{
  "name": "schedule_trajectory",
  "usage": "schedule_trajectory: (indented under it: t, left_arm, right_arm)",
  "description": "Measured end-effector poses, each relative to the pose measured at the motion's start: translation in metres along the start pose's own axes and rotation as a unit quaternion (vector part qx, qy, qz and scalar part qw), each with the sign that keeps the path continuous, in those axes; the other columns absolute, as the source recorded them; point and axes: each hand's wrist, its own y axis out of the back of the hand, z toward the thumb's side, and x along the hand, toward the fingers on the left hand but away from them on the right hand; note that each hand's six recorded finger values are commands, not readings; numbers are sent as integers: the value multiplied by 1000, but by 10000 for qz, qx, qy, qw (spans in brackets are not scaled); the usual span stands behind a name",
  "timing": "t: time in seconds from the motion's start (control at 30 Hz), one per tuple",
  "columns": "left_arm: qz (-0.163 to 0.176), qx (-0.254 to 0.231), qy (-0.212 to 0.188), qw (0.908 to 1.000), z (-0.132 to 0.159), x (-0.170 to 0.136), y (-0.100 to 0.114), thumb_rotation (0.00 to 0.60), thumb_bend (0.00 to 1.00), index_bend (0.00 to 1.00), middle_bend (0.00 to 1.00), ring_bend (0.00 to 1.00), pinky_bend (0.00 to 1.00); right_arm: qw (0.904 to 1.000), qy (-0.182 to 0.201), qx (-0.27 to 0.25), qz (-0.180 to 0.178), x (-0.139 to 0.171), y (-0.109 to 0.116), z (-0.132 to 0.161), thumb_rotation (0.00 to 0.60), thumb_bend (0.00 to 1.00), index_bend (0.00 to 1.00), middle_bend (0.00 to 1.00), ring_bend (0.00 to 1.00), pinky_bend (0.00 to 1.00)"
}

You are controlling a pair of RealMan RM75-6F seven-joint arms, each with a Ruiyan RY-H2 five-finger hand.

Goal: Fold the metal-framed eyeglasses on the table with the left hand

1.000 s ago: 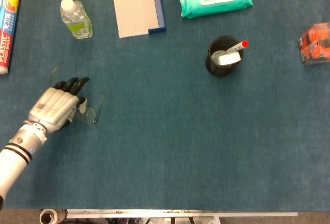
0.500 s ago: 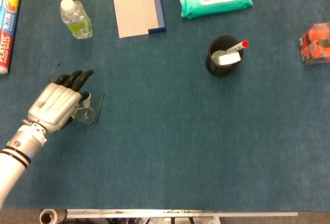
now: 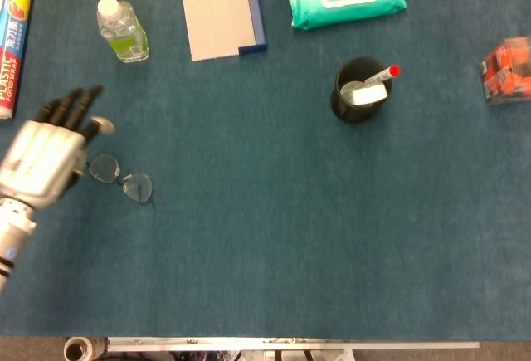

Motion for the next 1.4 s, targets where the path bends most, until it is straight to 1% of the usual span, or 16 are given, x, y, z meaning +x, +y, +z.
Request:
schedule_trajectory:
  t: [0.07,0.17,0.33,0.5,0.77,1.03,1.2,1.4]
  left_arm:
    - [122,-22,139,9998,-10,-1,3,600,671,180,0,0,134]
    - [266,-63,333,9991,-25,-2,6,600,549,170,0,0,134]
    - [448,-107,641,9969,-48,-2,7,600,389,159,0,0,135]
    - [603,-205,916,9938,-68,0,8,600,352,153,0,0,135]
    - [769,-367,1207,9890,-95,8,8,600,286,153,0,0,135]
    - [794,-431,1418,9858,-120,18,2,600,141,153,0,0,135]
    - [818,-556,1469,9842,-128,28,-5,600,129,153,0,0,135]
    - [812,-747,1449,9833,-129,41,-14,600,124,153,0,0,135]
  right_arm:
    - [10000,-2,8,0,0,0,0,600,540,590,526,359,357]
    - [10000,-8,19,5,0,-1,0,600,539,590,526,359,356]
    - [10000,-20,39,17,0,-2,-1,600,539,590,526,359,357]
    - [10000,-26,54,33,-1,-3,-1,600,539,590,526,359,356]
    - [10000,-36,64,19,-1,-3,-2,600,539,590,526,359,356]
    - [10000,-50,68,27,-1,-3,-3,600,539,589,527,359,356]
    - [9999,-60,75,53,-1,-5,-3,600,539,590,527,359,356]
    - [9999,-79,84,50,-2,-5,-4,600,539,590,527,359,357]
